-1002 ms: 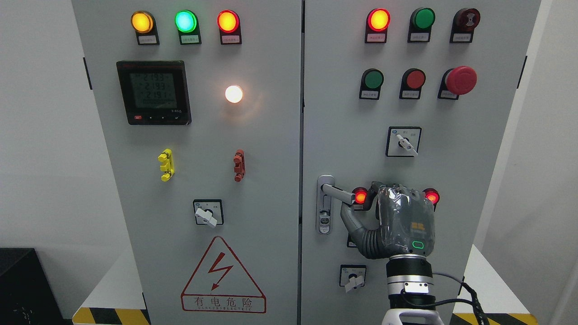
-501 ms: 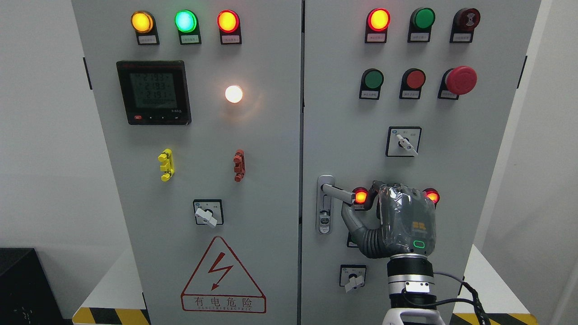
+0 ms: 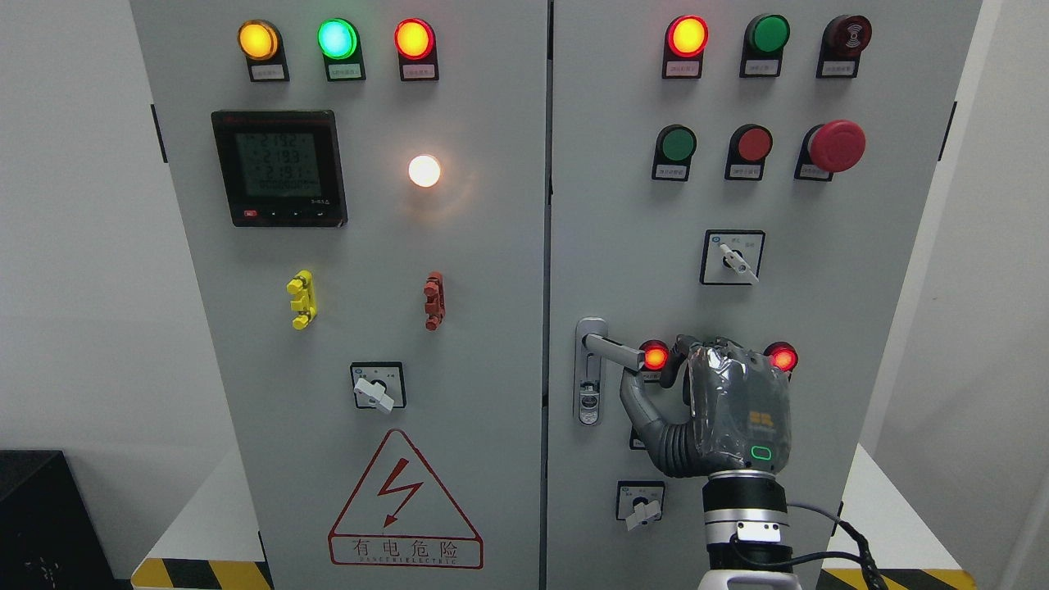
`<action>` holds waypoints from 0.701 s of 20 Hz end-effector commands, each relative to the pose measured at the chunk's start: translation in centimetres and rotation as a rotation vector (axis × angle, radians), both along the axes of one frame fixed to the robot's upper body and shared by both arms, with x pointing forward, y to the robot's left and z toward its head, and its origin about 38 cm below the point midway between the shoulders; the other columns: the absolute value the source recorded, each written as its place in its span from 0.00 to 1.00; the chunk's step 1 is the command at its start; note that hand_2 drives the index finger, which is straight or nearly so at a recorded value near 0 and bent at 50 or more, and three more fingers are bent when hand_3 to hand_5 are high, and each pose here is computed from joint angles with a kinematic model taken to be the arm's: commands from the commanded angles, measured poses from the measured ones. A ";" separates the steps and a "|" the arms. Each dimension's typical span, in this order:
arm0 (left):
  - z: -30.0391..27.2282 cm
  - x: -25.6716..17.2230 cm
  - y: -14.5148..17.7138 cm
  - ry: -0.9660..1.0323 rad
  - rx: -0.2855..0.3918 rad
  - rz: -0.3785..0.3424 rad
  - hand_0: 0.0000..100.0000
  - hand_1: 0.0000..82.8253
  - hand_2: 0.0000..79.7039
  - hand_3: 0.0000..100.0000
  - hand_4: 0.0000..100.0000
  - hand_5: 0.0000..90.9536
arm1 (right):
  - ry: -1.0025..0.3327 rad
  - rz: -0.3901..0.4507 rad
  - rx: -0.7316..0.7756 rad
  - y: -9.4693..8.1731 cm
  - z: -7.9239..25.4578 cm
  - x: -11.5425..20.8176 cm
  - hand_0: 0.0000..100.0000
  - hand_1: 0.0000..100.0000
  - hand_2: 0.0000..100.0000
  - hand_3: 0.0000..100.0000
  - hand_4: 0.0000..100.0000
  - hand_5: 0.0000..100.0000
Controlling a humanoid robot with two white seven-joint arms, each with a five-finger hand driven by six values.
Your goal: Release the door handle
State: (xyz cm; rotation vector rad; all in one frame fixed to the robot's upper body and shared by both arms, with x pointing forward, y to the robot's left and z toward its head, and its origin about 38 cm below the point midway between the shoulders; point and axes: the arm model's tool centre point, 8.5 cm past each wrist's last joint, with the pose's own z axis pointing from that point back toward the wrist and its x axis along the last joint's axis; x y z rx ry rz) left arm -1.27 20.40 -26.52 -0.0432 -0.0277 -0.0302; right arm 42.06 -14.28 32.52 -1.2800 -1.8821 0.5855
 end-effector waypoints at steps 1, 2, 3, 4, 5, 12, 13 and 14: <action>0.0 0.0 0.0 0.001 -0.001 0.000 0.00 0.00 0.06 0.10 0.00 0.00 | -0.007 0.009 0.004 -0.1 -0.4 -1.1 0.43 0.41 0.71 0.96 0.75 0.67; 0.0 0.0 0.0 0.001 -0.001 0.000 0.00 0.00 0.06 0.10 0.00 0.00 | -0.009 0.016 0.001 0.0 -0.5 -1.3 0.43 0.41 0.71 0.96 0.75 0.67; 0.0 0.0 0.0 -0.001 -0.001 0.000 0.00 0.00 0.06 0.10 0.00 0.00 | -0.015 0.025 -0.004 0.0 -0.6 -1.6 0.43 0.41 0.71 0.96 0.75 0.67; 0.0 0.0 0.0 -0.001 -0.001 0.000 0.00 0.00 0.06 0.10 0.00 0.00 | -0.021 0.033 -0.007 0.0 -0.7 -2.0 0.43 0.41 0.71 0.95 0.75 0.67; 0.0 0.0 0.0 -0.001 -0.001 0.000 0.00 0.00 0.06 0.10 0.00 0.00 | -0.024 0.038 -0.008 -0.1 -0.9 -2.5 0.43 0.41 0.71 0.95 0.75 0.67; 0.0 0.0 0.0 0.001 -0.001 0.000 0.00 0.00 0.06 0.10 0.00 0.00 | -0.024 0.082 -0.034 -0.4 -2.7 -5.0 0.44 0.40 0.65 0.92 0.73 0.63; 0.0 0.0 0.0 -0.001 -0.001 0.000 0.00 0.00 0.06 0.10 0.00 0.00 | -0.024 0.082 -0.032 -0.7 -2.9 -5.4 0.44 0.40 0.63 0.90 0.72 0.62; 0.0 0.0 0.0 -0.001 -0.001 0.000 0.00 0.00 0.06 0.10 0.00 0.00 | -0.028 0.082 -0.033 -1.1 -3.1 -5.7 0.44 0.40 0.62 0.89 0.71 0.61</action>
